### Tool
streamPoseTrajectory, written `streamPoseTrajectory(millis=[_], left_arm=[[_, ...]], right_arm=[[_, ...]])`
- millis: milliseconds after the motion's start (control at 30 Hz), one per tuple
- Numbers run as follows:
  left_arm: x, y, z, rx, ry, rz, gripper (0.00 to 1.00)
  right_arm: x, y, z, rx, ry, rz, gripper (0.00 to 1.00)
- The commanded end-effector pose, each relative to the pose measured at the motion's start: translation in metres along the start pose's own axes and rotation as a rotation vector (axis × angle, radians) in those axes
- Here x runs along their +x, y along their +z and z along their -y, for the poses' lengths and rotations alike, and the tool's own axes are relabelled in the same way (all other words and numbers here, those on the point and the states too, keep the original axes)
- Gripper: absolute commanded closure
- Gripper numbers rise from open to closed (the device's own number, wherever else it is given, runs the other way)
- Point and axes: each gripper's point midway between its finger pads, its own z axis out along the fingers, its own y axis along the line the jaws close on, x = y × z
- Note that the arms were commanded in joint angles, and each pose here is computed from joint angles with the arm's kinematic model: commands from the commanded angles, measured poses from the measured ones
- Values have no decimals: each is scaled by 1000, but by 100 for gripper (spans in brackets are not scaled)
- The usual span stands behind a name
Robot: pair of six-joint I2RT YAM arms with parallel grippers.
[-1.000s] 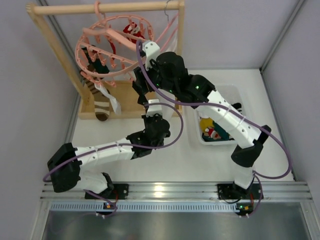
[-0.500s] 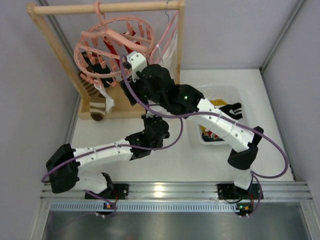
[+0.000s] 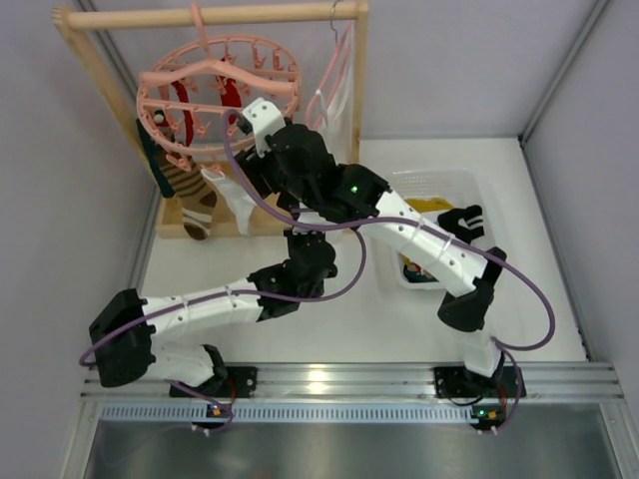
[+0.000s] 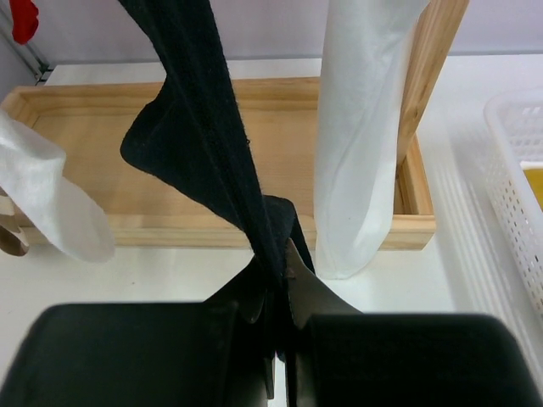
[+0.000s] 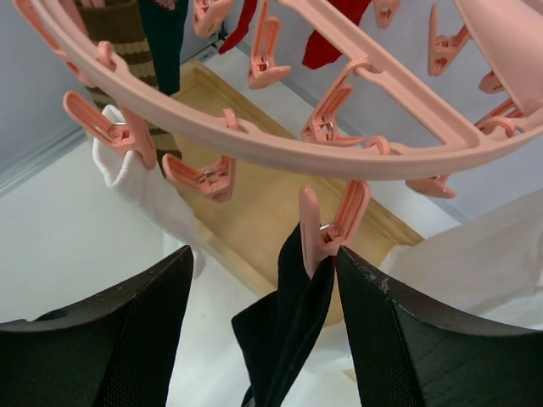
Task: Remove the socks clipped to the hanger
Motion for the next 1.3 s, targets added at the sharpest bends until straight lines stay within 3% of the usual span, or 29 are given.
streamPoseTrajectory(millis=[0, 467, 1033, 1133, 1167, 1267], left_arm=[[-12, -5, 3, 35, -40, 21, 100], [-11, -10, 3, 76, -75, 17, 100], [-14, -15, 1, 87, -68, 23, 100], [-12, -14, 0, 83, -64, 22, 100], [-12, -14, 0, 82, -66, 23, 100], [-9, -14, -1, 78, -61, 19, 100]], right_arm=[[-35, 0, 19, 19, 18, 107, 34], [-40, 23, 26, -31, 14, 160, 36], [-44, 40, 15, -37, 2, 202, 51], [-46, 40, 16, -26, -6, 208, 59], [-48, 38, 16, -23, -5, 212, 77], [-51, 34, 16, -20, -7, 219, 91]])
